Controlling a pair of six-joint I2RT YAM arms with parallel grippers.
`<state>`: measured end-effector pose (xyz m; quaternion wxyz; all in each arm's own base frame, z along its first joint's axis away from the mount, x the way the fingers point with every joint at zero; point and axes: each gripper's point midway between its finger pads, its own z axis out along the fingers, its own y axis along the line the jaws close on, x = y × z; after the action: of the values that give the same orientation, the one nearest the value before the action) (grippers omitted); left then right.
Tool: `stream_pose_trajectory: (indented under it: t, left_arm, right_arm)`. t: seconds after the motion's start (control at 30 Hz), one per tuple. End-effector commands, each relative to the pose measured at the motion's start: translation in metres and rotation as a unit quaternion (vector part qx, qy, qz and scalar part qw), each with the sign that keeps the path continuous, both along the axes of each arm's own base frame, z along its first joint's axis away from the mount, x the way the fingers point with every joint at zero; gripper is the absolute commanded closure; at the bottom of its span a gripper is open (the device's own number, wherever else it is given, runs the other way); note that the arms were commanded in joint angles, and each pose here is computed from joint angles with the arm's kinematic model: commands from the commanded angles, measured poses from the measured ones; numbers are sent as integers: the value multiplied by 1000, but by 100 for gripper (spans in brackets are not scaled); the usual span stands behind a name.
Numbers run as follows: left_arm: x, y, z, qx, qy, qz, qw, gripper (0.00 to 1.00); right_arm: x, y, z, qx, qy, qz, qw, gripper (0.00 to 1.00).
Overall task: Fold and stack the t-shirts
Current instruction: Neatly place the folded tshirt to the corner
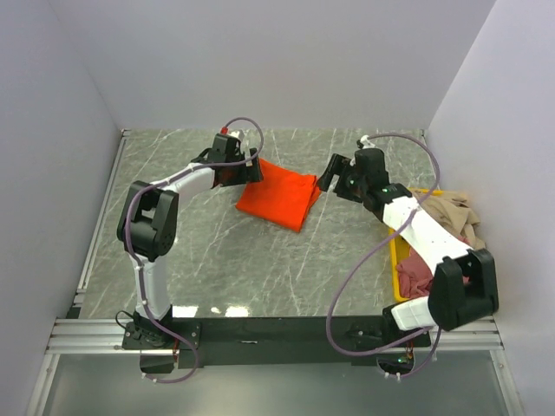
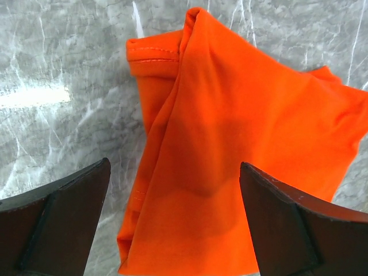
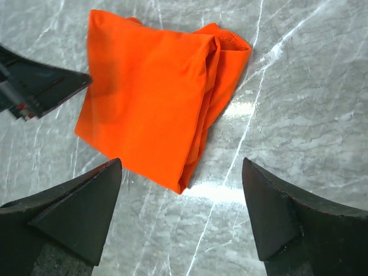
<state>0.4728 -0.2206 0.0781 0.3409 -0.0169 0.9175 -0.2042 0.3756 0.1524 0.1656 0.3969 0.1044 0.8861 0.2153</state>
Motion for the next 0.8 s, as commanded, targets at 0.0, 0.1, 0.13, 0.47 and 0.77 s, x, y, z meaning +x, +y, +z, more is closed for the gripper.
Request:
stream_pose_trajectory:
  t: [0.0, 0.1, 0.13, 0.47, 0.77]
  left_arm:
    - [3, -5, 2, 3, -10, -19, 1000, 1]
    - [2, -5, -12, 9, 8, -23, 1000, 1]
    - [1, -7, -16, 10, 12, -27, 1000, 1]
    - [-20, -10, -52, 66, 54, -26, 996, 24]
    - [-32, -19, -61, 84, 67, -21, 994, 60]
  right_arm:
    - [-4, 0, 23, 3, -49, 13, 999, 9]
    - [-13, -4, 23, 0, -50, 10, 999, 8]
    - [-13, -6, 25, 0, -55, 8, 998, 8]
    - [-29, -13, 19, 2, -60, 0, 998, 8]
    - [-35, -25, 24, -11, -83, -21, 996, 8]
